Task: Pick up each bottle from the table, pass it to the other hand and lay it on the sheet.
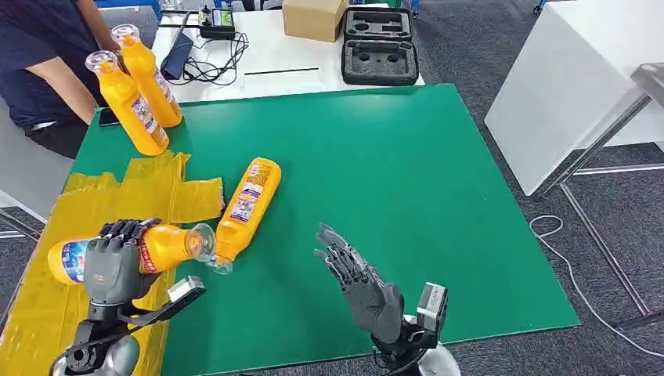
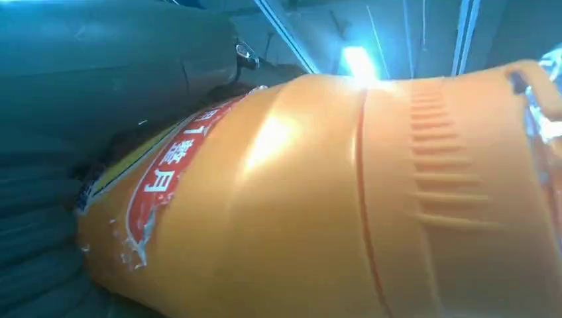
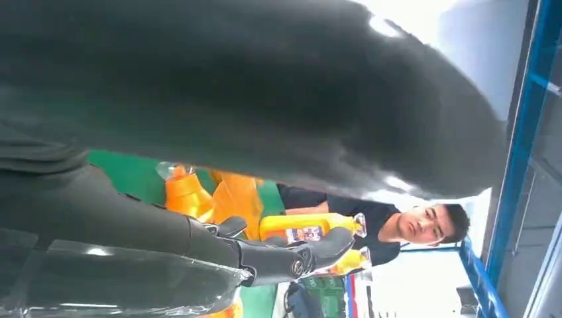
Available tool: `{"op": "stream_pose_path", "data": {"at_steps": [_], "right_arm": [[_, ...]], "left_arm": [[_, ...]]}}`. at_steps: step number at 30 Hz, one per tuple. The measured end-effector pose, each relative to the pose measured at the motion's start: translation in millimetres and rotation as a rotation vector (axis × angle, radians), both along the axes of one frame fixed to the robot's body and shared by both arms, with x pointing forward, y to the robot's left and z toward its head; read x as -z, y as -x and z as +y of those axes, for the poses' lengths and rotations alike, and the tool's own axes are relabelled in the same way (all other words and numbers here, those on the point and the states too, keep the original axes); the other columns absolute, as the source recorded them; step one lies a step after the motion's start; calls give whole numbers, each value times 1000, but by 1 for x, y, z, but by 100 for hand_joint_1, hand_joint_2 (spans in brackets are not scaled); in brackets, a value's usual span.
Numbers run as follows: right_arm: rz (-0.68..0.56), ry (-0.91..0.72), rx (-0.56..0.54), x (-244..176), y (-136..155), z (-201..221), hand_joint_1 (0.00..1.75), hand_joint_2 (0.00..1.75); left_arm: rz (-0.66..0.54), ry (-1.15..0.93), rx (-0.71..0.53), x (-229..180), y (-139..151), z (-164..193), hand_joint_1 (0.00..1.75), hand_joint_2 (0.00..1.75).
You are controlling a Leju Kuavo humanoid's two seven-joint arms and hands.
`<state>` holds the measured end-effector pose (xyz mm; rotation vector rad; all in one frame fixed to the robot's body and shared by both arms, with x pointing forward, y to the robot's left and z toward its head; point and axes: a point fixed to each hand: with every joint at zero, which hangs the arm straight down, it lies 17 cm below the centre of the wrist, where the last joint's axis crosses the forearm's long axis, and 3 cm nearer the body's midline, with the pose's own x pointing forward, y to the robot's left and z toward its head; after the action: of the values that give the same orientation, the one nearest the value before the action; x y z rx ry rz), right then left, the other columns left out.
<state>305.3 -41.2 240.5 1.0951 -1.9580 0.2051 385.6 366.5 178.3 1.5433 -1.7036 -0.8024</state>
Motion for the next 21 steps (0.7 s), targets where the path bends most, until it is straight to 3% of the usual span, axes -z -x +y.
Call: {"op": "stream_pose_path", "data": {"at_steps": [9, 21], "right_arm": [[-2, -1, -10, -1, -2, 2, 0, 0], [-28, -18, -74, -22, -18, 14, 0, 0]], "left_arm": [[38, -20, -19, 13, -7, 4, 175, 175], [259, -47, -100, 95, -32, 17, 175, 175]]}}
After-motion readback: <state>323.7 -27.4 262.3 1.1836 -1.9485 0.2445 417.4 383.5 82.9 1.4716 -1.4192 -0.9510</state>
